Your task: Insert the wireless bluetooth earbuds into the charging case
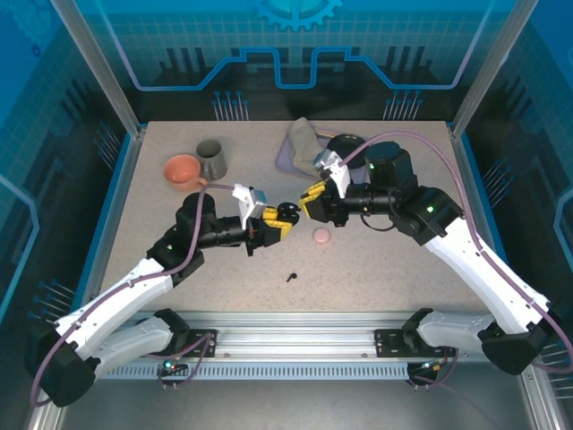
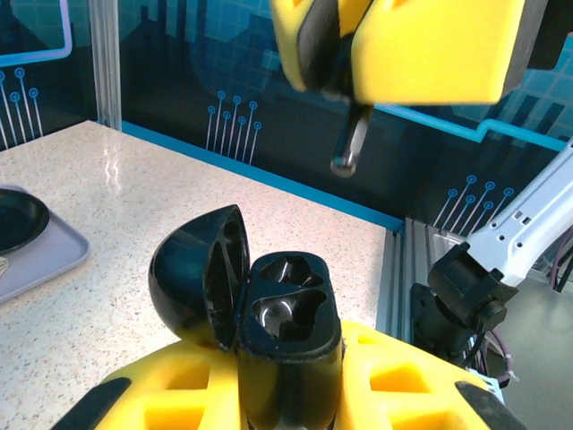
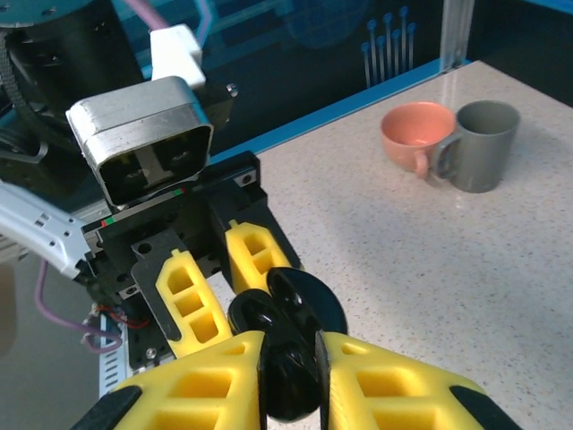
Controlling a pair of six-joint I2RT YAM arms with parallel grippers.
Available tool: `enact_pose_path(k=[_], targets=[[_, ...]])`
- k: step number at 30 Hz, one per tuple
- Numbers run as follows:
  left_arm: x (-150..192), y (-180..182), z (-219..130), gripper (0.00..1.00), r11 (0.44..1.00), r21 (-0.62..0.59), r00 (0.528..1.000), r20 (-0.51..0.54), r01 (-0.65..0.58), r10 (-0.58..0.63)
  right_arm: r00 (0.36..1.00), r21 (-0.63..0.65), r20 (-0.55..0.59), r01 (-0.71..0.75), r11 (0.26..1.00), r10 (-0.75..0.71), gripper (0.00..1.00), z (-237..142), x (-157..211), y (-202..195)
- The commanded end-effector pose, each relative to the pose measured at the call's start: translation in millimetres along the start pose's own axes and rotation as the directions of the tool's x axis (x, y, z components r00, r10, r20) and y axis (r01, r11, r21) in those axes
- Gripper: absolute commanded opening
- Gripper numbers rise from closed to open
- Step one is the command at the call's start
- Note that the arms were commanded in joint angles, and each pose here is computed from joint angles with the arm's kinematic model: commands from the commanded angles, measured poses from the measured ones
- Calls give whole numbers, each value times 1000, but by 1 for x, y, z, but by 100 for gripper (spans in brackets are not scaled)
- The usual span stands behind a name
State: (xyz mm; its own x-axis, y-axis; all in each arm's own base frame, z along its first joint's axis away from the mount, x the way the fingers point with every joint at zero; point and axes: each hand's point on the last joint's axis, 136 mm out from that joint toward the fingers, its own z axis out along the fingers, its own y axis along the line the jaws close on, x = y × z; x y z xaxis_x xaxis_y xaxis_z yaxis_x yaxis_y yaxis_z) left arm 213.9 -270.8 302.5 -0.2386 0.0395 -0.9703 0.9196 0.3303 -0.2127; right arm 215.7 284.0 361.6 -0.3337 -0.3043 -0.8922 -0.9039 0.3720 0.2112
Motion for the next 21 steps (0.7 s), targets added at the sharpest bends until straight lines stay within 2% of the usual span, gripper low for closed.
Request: enact_pose_path(k=[1, 10, 21], targets=[[-22, -14, -2, 0, 993, 51, 993, 61, -108, 105, 998, -61, -32, 50, 997, -52, 22, 4, -3, 16], [-21, -19, -5, 0, 982, 60, 982, 72, -181, 177, 992, -85, -78, 93, 992, -100, 22, 9, 0, 21], [-22, -22, -5, 0, 978, 73, 979, 65, -198, 193, 985, -86, -113, 123, 989, -132, 22, 18, 2, 21]])
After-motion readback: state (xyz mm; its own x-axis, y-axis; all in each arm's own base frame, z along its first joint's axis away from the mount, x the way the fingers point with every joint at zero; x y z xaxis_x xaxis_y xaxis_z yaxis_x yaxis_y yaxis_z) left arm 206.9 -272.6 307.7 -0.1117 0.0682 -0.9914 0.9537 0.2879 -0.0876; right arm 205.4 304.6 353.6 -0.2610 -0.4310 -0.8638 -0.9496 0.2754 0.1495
